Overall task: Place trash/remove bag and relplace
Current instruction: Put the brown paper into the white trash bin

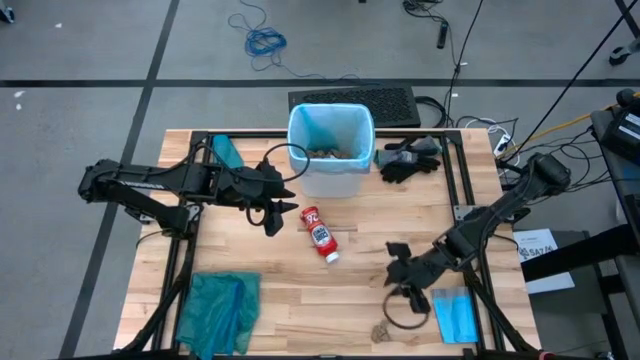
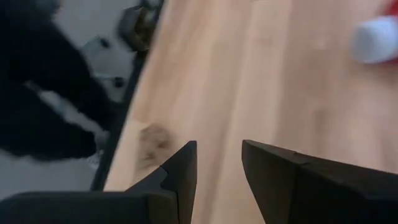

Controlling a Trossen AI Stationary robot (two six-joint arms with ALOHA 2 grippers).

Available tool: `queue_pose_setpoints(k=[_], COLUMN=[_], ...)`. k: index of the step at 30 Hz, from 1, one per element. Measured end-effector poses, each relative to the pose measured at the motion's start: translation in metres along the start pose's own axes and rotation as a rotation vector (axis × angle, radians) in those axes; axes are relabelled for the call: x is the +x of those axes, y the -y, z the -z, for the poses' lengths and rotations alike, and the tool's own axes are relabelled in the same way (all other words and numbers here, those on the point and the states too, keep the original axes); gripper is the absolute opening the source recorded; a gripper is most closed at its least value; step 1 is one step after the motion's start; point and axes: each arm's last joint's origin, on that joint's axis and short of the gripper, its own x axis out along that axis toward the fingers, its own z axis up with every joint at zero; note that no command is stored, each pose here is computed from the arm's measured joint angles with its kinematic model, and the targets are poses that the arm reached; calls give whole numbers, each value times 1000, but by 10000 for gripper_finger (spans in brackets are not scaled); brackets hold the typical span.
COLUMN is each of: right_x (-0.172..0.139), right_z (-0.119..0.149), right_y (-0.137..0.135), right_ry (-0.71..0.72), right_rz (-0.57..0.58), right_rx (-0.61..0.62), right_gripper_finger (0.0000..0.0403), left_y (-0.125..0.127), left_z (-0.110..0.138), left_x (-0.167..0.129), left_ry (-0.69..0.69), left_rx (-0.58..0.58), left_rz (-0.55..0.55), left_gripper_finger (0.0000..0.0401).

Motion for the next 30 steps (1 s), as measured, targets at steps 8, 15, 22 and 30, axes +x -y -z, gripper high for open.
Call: queue_pose_setpoints(k=[8,15,22,30], right_x=[27,52,74,102], right_z=[33,32,42,56], right_y=[-7,-17,-20,-16], right_ry=[3,56,18,-20], right_rz=[-103,-199,-249,-217], right_rx=[-159,-188,-210,-213], right_gripper_finger=[119,119,119,119], left_y=[0,2,11,22], left_z=[0,-2,1,11], left_x=[0,2,15,37], left_ry=[2,18,-10,-89], left_rx=[-103,-131,-112,-79], left_rz=[1,16,30,35], left_gripper_finger=[141,141,141,141])
